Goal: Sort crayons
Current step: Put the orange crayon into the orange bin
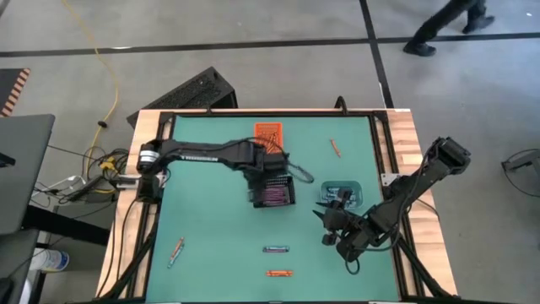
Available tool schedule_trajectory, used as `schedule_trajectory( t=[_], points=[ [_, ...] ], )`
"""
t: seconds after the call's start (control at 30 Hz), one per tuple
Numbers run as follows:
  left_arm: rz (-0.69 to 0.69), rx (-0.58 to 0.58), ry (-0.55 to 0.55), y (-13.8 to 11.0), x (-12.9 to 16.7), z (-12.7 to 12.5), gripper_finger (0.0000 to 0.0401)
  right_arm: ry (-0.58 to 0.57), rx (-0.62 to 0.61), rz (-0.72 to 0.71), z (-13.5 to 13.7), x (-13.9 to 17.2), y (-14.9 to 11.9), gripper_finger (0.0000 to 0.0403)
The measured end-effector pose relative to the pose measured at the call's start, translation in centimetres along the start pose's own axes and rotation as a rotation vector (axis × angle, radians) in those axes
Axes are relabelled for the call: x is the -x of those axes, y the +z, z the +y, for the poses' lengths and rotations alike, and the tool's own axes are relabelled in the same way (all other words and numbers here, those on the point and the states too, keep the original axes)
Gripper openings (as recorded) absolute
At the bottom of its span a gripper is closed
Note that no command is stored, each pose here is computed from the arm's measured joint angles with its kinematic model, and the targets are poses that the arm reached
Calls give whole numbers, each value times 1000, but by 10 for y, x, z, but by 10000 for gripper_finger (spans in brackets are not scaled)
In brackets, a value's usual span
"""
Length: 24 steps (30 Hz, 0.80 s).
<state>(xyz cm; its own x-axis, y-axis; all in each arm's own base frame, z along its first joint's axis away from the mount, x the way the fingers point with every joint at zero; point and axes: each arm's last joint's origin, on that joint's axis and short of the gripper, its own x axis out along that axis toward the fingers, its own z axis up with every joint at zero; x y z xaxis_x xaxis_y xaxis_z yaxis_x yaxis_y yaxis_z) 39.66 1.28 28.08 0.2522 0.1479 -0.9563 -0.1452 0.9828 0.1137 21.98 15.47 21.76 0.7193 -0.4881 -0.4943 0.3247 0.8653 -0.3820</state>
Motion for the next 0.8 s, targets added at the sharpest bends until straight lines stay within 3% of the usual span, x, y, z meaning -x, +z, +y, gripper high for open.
schedule_trajectory(
  t=[0.1, 0.2, 0.37, 0.47, 0.6, 0.7, 0.8],
  points=[
    [38, -37, 104, -18, 20, -11, 123, 17, -17, 12, 1, 0, 0, 122],
    [-10, -59, 181, -43, 42, -26, 123, 52, -33, 30, 3, 1, -1, 122],
    [-236, -91, 200, -94, 70, -51, 124, 77, -58, 28, 6, 5, -3, 122],
    [-424, -134, 140, -125, 72, -60, 124, 83, -65, 25, 7, 7, -3, 122],
    [-732, -200, 40, -160, 52, -60, 124, 112, -147, 53, 0, 4, 6, 120],
    [-955, -243, -112, -184, 26, -56, 124, 308, -174, 101, 5, -2, 19, 117],
    [-1132, -295, -246, -205, 4, -52, 124, 552, -193, 37, 19, -5, 35, 112]
  ],
)
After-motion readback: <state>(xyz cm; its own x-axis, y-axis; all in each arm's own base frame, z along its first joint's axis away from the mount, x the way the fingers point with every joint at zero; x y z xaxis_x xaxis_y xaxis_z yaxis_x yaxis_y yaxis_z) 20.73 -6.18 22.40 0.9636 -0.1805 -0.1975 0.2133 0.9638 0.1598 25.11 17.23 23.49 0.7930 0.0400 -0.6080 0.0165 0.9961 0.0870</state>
